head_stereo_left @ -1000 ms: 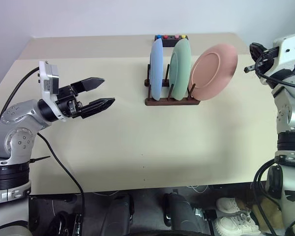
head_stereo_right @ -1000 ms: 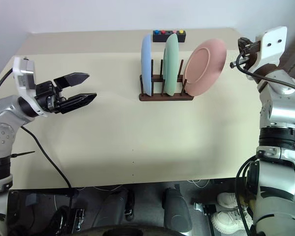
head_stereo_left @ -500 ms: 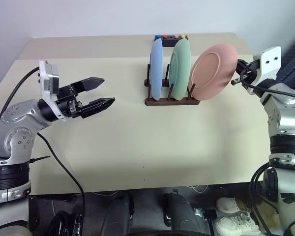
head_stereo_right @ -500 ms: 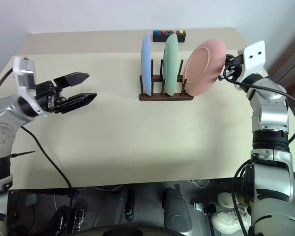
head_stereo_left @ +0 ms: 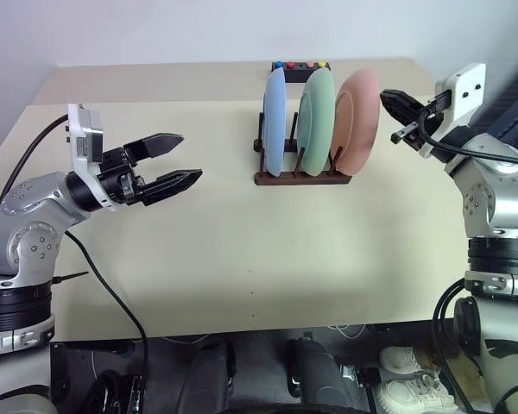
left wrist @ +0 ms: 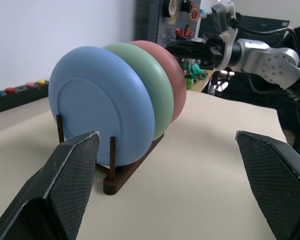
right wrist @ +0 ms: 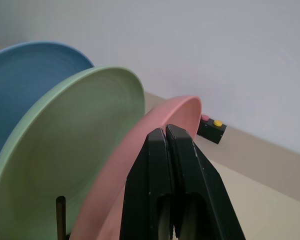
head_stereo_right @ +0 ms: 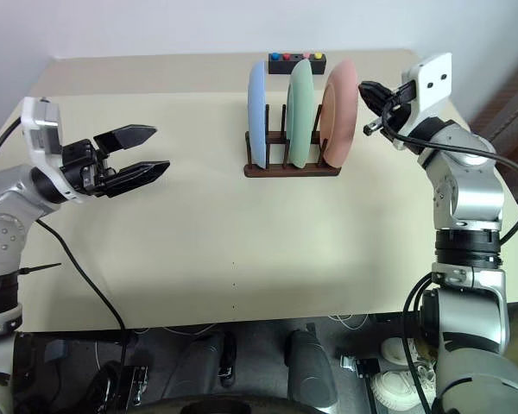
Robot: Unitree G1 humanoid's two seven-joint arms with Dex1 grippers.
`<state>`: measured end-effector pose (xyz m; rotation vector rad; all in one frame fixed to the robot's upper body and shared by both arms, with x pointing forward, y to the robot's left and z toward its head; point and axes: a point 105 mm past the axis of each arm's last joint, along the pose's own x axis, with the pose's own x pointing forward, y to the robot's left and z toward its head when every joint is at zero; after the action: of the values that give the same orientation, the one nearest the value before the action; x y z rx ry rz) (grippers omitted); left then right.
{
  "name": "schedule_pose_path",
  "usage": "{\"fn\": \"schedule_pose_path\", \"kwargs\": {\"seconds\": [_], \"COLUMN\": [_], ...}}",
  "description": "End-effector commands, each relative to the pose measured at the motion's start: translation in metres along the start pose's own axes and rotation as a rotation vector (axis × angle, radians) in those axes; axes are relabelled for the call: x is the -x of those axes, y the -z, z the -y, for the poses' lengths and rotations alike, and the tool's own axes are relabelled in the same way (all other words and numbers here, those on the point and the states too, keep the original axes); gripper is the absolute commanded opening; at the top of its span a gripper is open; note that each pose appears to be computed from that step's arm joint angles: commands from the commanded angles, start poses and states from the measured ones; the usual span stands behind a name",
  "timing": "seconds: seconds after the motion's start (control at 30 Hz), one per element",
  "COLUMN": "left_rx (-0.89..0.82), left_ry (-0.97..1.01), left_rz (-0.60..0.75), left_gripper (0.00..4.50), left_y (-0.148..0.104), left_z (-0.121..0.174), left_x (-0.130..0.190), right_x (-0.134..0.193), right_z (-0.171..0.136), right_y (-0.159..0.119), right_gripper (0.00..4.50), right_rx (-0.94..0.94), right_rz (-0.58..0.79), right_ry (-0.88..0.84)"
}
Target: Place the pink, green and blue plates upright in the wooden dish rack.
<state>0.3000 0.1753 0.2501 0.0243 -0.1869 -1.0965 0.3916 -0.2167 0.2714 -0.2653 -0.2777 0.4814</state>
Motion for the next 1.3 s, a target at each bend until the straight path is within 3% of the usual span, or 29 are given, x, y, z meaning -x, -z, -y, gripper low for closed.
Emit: {"fn": "schedule_pose_path", "kwargs": {"seconds": [0.03,0.23,0.5,0.67,0.9,1.3], "left_rx": [-0.043,-0.040,-0.039,-0.040,-0.045,-0.044], "left_ry": [-0.006,-0.007,-0.003,-0.001,-0.004,-0.002], "left_rz": [0.018,0.016,0.020,0.023,0.020,0.020], "left_gripper": [4.50,4.50,4.50,4.50,4.50,4.50], "left_y": [-0.011,-0.010,-0.010,-0.010,-0.012,-0.012], "left_z": [0.002,0.000,0.000,-0.001,0.000,0.001], "left_x": [0.003,0.004,0.003,0.002,0.003,0.004], "right_x": [0.001,-0.001,-0.012,-0.023,-0.027,-0.026], "right_z": [0.011,0.019,-0.015,-0.043,-0.061,-0.060], "right_y": [-0.021,-0.054,-0.078,-0.067,-0.045,-0.032], "right_gripper": [0.02,0.02,0.02,0.02,0.02,0.02], "right_rx": [0.019,0.018,-0.002,-0.069,0.008,0.037], "right_rz": [0.066,0.178,0.247,0.226,0.150,0.115], "right_ry": [0.046,0.090,-0.021,-0.073,-0.113,-0.098]}}
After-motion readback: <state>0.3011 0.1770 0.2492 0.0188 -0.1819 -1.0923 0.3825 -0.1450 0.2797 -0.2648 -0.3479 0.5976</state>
